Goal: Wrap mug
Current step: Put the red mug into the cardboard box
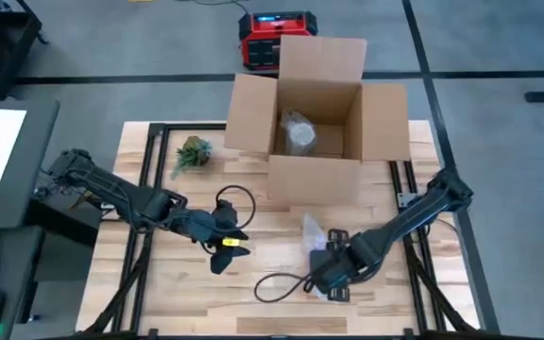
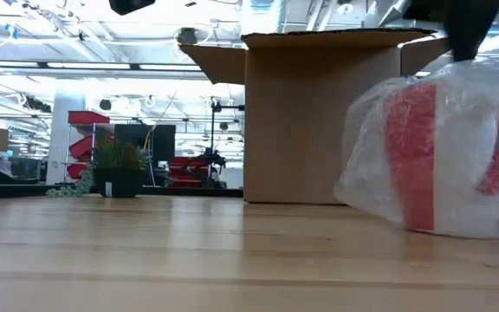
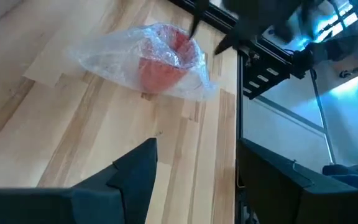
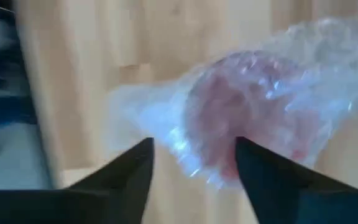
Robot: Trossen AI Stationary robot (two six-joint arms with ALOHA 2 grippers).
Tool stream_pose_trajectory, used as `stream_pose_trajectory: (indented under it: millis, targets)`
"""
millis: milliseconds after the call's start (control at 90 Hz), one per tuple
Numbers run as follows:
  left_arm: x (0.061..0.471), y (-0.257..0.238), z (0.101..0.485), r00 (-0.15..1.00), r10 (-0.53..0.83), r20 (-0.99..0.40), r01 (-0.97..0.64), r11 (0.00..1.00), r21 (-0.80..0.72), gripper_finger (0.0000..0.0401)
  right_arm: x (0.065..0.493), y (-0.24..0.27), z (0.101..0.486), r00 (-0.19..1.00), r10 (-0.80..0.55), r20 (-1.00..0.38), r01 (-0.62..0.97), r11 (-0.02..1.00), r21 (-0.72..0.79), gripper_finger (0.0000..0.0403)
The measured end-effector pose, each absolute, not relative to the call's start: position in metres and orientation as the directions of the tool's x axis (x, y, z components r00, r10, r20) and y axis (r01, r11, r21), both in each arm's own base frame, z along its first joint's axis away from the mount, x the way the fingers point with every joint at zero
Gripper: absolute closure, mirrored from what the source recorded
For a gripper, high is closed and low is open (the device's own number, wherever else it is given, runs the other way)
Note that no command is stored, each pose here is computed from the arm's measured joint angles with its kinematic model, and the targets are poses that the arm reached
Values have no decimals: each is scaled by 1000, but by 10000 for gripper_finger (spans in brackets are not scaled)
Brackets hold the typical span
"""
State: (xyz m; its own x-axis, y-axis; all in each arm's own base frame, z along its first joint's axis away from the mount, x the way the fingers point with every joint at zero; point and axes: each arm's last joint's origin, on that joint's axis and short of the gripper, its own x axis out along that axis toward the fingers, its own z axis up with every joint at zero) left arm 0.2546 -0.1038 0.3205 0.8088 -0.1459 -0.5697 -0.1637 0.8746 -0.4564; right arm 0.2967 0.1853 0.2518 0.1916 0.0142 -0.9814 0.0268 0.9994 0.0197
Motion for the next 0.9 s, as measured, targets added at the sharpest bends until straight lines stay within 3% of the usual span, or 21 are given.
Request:
stream_pose_trajectory:
  millis: [111, 211, 300, 422, 467, 633, 900]
  targets:
    - [255, -104, 321, 809, -146, -570, -164, 874, -457, 200, 309, 195, 220, 125, -14, -992, -70, 997, -23, 155]
    - [255, -104, 321, 810, -145, -569, -165, 874, -457, 200, 314, 199, 189, 37, -95, -995, -86, 991, -98, 184]
    - [255, -104, 321, 811, -145, -567, -164, 874, -458, 200, 318, 197, 171, -13, -146, -989, -64, 987, -145, 240]
    - [255, -103, 321, 812, -142, -567, -169, 872, -460, 200, 320, 196, 170, -3, -182, -983, -24, 983, -182, 348]
    - [255, -103, 321, 811, -141, -567, -170, 871, -461, 200, 320, 196, 177, 16, -190, -982, -9, 982, -190, 366]
    - [256, -103, 321, 814, -141, -564, -170, 870, -463, 200, 314, 197, 239, 127, -121, -984, 139, 985, -103, 376]
    - [256, -103, 322, 821, -145, -552, -160, 870, -466, 200, 277, 182, 369, 472, 68, -879, 198, 963, 181, 391]
